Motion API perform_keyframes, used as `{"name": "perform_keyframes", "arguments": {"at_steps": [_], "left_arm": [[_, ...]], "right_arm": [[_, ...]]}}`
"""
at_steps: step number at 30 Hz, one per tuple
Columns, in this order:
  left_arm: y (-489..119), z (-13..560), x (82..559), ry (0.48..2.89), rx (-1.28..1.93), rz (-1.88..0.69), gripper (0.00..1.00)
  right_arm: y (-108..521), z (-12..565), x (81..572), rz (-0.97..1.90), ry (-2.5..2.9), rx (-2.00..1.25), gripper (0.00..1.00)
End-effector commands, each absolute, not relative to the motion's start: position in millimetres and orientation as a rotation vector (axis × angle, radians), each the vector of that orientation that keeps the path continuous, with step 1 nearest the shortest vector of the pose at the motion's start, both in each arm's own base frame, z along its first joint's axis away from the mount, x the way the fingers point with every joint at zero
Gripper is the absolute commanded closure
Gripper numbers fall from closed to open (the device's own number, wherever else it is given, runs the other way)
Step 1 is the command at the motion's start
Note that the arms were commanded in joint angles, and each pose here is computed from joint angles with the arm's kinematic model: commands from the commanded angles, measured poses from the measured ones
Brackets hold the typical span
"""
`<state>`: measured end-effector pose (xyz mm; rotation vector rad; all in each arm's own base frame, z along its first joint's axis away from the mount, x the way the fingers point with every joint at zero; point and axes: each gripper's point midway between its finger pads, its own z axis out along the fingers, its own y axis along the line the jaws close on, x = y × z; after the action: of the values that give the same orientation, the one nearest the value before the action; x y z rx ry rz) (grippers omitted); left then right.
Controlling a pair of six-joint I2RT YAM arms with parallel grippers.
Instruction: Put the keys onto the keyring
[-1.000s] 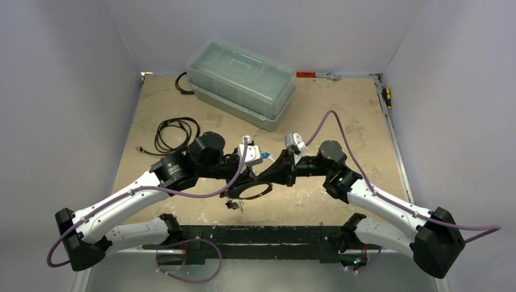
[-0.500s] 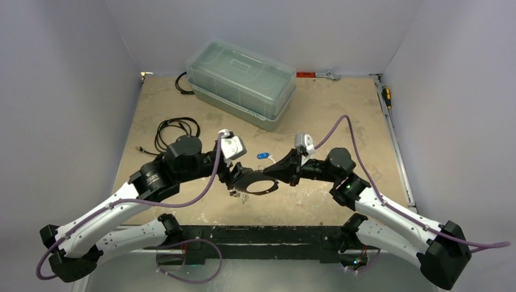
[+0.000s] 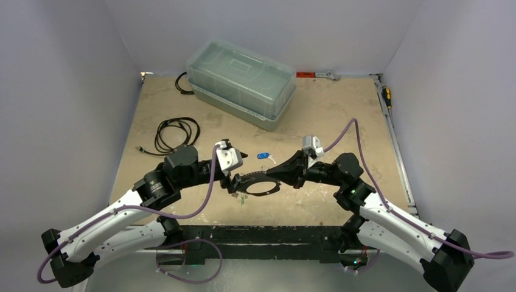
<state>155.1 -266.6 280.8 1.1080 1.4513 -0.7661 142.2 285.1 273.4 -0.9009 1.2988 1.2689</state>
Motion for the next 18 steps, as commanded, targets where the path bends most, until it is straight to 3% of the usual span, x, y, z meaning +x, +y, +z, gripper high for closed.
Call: {"name": "perform_keyframes", "arguments": {"at_steps": [1, 5, 18], "left_arm": [[-279, 309, 135, 1.244, 1.184, -0.866, 0.34], [-287, 306, 129, 1.22, 1.213, -0.913, 0.35], [-299, 294, 130, 1.272, 1.21, -1.057, 0.64]], "right_arm": [[283, 314, 125, 1.326, 1.134, -0.922, 1.0], [283, 321, 116, 1.366, 1.096, -0.95, 1.0], [281, 338, 108, 1.393, 1.015, -0.957, 1.0]]}}
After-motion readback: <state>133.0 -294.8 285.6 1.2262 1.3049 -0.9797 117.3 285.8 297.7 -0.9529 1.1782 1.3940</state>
